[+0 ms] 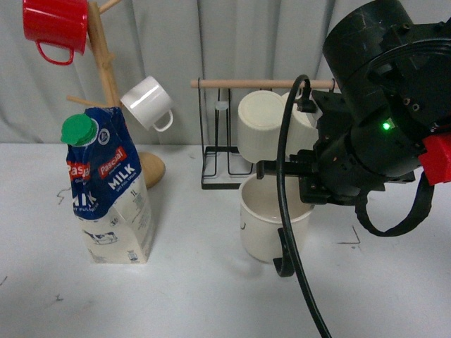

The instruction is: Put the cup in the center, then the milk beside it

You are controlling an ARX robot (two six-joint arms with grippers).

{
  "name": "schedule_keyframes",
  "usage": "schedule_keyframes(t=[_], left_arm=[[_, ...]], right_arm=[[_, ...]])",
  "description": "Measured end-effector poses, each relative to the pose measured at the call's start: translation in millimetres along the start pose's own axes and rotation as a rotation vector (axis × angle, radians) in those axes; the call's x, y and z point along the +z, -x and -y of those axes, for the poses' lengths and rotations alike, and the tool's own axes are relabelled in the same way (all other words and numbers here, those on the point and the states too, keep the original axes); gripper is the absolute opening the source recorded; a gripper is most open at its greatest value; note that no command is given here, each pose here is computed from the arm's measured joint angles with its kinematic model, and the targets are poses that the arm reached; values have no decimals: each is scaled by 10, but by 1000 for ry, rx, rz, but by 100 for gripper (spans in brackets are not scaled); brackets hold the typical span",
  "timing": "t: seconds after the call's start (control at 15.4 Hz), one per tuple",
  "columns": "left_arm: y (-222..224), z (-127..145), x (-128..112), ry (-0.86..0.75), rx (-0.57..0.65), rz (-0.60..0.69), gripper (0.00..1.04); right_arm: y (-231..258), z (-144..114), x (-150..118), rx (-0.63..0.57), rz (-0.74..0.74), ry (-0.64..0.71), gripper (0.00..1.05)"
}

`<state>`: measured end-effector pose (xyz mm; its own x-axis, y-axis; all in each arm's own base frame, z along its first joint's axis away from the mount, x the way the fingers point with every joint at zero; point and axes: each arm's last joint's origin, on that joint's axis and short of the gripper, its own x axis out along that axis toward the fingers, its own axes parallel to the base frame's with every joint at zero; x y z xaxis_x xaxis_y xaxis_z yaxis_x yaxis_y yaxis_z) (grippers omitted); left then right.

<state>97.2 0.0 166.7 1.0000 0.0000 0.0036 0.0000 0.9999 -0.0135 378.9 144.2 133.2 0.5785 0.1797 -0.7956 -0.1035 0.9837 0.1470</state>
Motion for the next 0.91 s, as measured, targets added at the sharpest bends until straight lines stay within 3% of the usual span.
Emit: schedule_keyframes(t=[0.71,0.78,0.91], left_arm=[[0,0,0,0,0,0,98],[0,0,0,0,0,0,98],[0,0,0,0,0,0,98]], right_arm=[[-64,66,-22,-30,-18,20,3],[-85,84,-34,-39,-25,37,19],[11,105,19,-1,-13,34,86]])
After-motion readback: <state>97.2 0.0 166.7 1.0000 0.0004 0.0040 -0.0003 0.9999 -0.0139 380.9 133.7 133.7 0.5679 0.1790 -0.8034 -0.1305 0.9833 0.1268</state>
